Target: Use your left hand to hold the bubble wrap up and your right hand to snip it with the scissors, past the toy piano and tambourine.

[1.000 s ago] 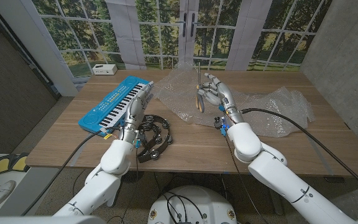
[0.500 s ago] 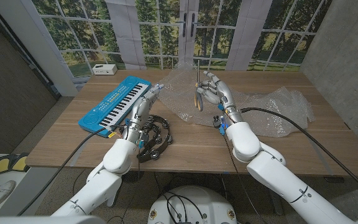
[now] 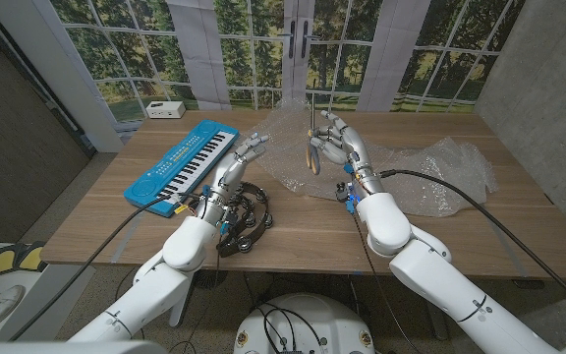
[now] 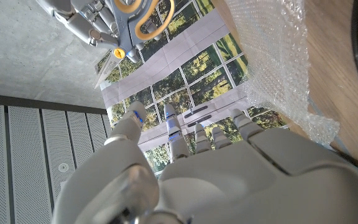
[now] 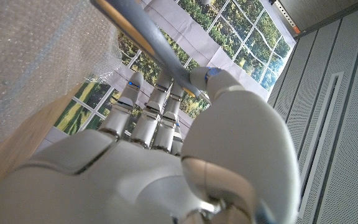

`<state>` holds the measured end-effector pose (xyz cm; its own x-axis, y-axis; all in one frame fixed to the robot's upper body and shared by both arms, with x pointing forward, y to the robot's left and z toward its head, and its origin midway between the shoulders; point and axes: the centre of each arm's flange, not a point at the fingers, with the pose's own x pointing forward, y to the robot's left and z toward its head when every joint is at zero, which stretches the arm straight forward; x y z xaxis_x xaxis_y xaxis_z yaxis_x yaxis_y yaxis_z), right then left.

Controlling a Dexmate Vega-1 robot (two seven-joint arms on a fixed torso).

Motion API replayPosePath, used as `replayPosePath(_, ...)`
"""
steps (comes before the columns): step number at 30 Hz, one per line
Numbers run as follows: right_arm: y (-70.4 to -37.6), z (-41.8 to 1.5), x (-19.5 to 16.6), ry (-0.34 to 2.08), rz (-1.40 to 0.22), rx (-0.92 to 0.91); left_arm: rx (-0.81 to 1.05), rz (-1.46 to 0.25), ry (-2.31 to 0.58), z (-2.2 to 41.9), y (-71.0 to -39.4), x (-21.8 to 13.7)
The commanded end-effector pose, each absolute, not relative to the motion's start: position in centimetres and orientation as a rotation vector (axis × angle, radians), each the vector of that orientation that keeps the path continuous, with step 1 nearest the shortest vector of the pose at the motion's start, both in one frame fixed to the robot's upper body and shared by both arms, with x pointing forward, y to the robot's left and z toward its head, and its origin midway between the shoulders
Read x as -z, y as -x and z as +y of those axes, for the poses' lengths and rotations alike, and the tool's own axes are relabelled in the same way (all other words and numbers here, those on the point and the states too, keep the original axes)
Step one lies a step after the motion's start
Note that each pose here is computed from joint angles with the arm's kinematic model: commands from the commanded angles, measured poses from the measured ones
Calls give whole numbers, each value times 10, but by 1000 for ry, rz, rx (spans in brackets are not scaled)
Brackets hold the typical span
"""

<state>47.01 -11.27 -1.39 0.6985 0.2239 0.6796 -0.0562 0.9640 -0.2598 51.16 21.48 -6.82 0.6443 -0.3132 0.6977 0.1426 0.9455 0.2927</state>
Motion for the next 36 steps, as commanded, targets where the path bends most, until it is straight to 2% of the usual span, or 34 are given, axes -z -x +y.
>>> replayPosePath(1,-468,-110,14,230,-788,-170,282,-833,-291,213,-508,66)
replayPosePath(36,-466,-104,11,237,-799,-193,273,-785,-413,198,-504,62)
